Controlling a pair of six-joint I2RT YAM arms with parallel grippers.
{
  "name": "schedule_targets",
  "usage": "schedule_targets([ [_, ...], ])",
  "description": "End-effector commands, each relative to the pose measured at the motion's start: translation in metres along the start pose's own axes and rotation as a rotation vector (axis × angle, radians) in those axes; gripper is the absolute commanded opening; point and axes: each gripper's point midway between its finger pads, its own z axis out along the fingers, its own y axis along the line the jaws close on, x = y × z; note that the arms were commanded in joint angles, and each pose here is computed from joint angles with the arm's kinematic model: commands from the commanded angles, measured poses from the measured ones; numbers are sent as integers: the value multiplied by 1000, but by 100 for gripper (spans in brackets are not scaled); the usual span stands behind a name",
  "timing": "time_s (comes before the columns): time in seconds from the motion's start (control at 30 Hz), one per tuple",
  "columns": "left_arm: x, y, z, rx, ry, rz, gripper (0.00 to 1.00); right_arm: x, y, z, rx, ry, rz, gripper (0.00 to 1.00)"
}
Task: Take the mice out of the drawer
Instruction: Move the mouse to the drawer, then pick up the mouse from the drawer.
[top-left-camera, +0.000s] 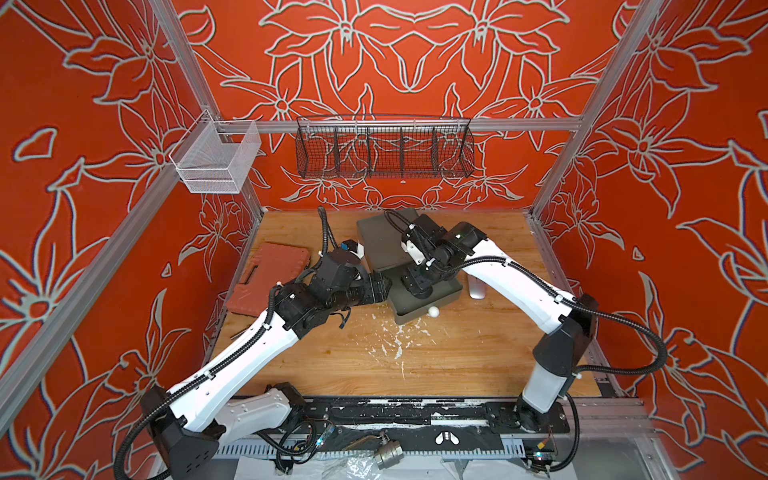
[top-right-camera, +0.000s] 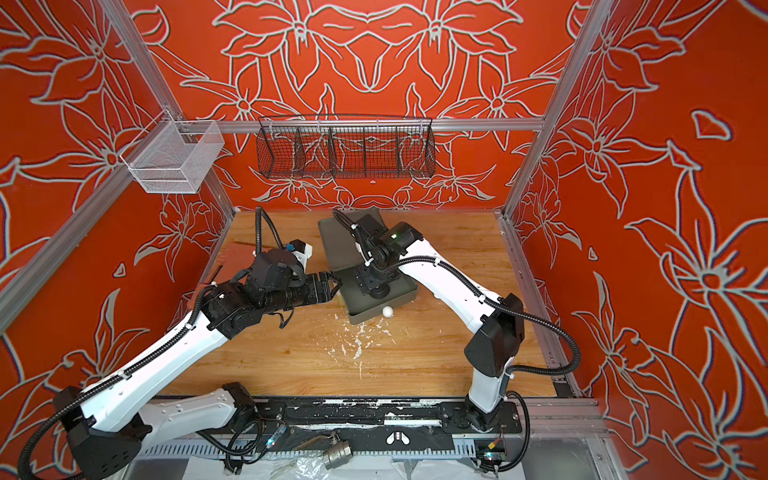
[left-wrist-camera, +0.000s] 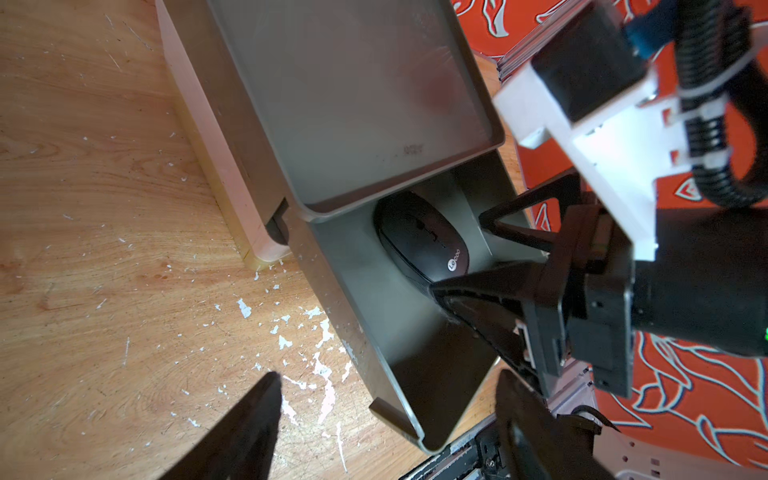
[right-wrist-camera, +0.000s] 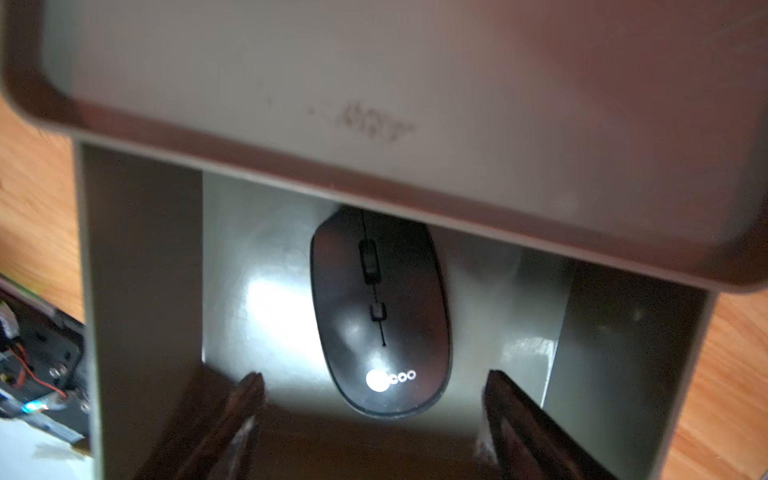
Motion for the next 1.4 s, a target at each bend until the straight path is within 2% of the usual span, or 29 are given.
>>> schedule_targets([
  [0.0, 4, 7, -3, -26, 1, -7, 78, 4, 0, -1, -27, 3, -110, 88],
  [0.4, 2, 6, -3, -30, -4, -9, 79, 1, 0, 26, -55, 7, -135, 92],
  [0.8, 2, 7, -3, -36, -5, -7, 79, 2, -1, 45, -63, 53, -136, 84],
  [1.03, 2, 7, -1, -36, 0, -7, 79, 2, 1, 51, -68, 71, -122, 75],
  [1.23, 1, 6, -1, -34, -2, -6, 79, -1, 0, 49, -63, 76, -95, 66],
  [1.37, 1, 4, -2, -33, 1, -3, 79, -6, 0, 41, -59, 60, -69, 64],
])
